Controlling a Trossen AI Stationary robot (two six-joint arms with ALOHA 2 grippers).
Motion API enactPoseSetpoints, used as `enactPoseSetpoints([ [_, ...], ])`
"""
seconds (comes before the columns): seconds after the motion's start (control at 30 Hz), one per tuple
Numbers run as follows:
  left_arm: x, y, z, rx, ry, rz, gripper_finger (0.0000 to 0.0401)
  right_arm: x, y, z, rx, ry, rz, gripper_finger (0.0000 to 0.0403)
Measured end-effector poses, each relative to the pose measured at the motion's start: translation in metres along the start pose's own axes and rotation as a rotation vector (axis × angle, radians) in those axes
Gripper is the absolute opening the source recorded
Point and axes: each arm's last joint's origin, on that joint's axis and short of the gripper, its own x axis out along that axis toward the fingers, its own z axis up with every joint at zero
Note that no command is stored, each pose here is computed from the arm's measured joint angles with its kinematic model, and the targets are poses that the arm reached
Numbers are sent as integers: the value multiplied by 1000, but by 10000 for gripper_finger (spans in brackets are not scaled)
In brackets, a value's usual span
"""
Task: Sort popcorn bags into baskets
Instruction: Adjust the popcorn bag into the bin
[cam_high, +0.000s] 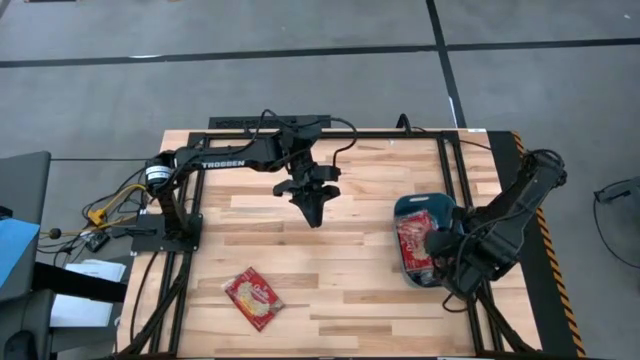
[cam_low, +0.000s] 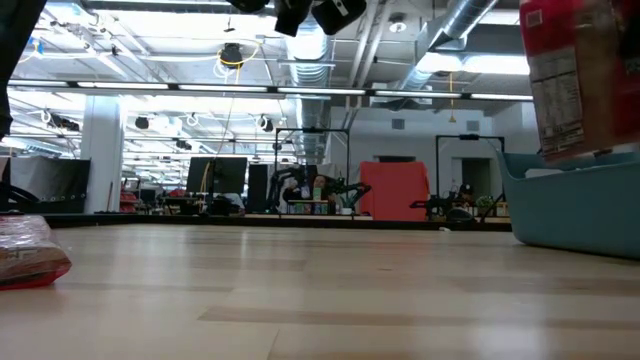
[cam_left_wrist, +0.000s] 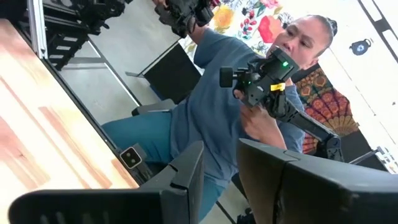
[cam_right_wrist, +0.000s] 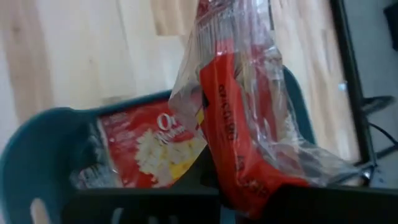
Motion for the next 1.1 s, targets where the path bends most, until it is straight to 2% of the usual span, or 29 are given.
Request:
enactPoseSetpoints([
  [0.3,0,10,-12,-8,-27,73,83,15,8,-5,-50,48,-73,40],
  [0.53,0,16,-20,-13,-34,143,83,17,14,-7,-72,110,-41,47],
  [0.8,-1,18,-24,2,-34,186,83,17,19,-8,-52,179,39,96],
  [1.1,-1,19,-26,23,-30,206,83,16,22,-9,-39,238,98,179],
])
